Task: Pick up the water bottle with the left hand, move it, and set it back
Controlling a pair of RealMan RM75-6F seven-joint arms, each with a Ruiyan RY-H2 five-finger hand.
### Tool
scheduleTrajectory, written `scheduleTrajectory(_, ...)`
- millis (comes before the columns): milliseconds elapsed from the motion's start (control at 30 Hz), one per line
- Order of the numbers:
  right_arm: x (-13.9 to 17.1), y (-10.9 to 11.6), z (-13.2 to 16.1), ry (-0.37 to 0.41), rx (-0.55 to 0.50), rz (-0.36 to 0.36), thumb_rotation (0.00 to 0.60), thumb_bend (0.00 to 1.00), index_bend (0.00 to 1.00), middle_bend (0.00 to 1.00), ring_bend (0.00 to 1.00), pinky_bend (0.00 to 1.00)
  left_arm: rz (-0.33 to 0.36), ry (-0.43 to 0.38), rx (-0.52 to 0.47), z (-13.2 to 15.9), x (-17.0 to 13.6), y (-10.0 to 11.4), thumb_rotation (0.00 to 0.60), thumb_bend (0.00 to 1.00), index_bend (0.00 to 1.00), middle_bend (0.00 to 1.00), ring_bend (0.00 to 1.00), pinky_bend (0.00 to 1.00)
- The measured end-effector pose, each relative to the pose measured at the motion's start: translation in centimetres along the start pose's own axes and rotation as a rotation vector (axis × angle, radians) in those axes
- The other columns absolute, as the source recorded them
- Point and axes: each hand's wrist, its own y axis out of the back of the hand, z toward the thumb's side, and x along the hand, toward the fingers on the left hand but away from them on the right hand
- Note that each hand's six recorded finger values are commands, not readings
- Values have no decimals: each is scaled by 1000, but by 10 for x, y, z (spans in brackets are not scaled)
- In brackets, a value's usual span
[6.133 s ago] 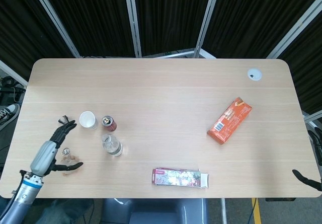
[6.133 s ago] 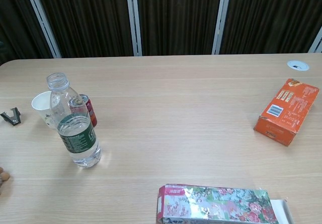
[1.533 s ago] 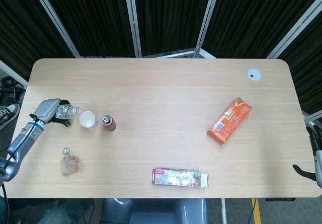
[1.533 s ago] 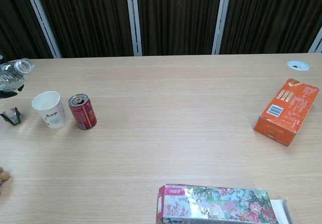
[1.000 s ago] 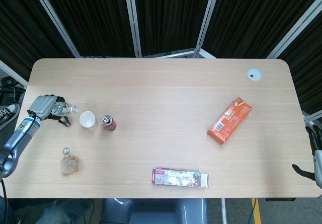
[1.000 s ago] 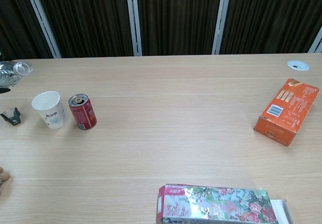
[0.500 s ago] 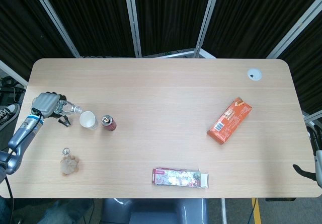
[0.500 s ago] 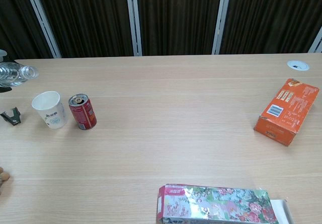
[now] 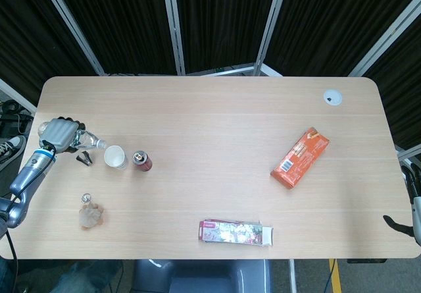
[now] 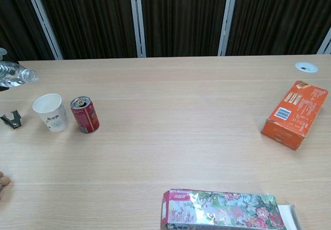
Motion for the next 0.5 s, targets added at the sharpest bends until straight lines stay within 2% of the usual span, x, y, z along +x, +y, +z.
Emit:
scheduleTrajectory(233, 0, 1, 0, -1, -1, -1, 600, 0, 0, 0, 0, 0, 13, 10, 54, -2, 1, 3, 600, 413, 534, 432, 326, 381)
scheduleTrajectory(500, 1, 1, -1, -1, -3, -1, 600, 0, 0, 0, 0, 0, 17, 4, 62, 2, 1, 1, 600, 412, 535, 432, 326, 380)
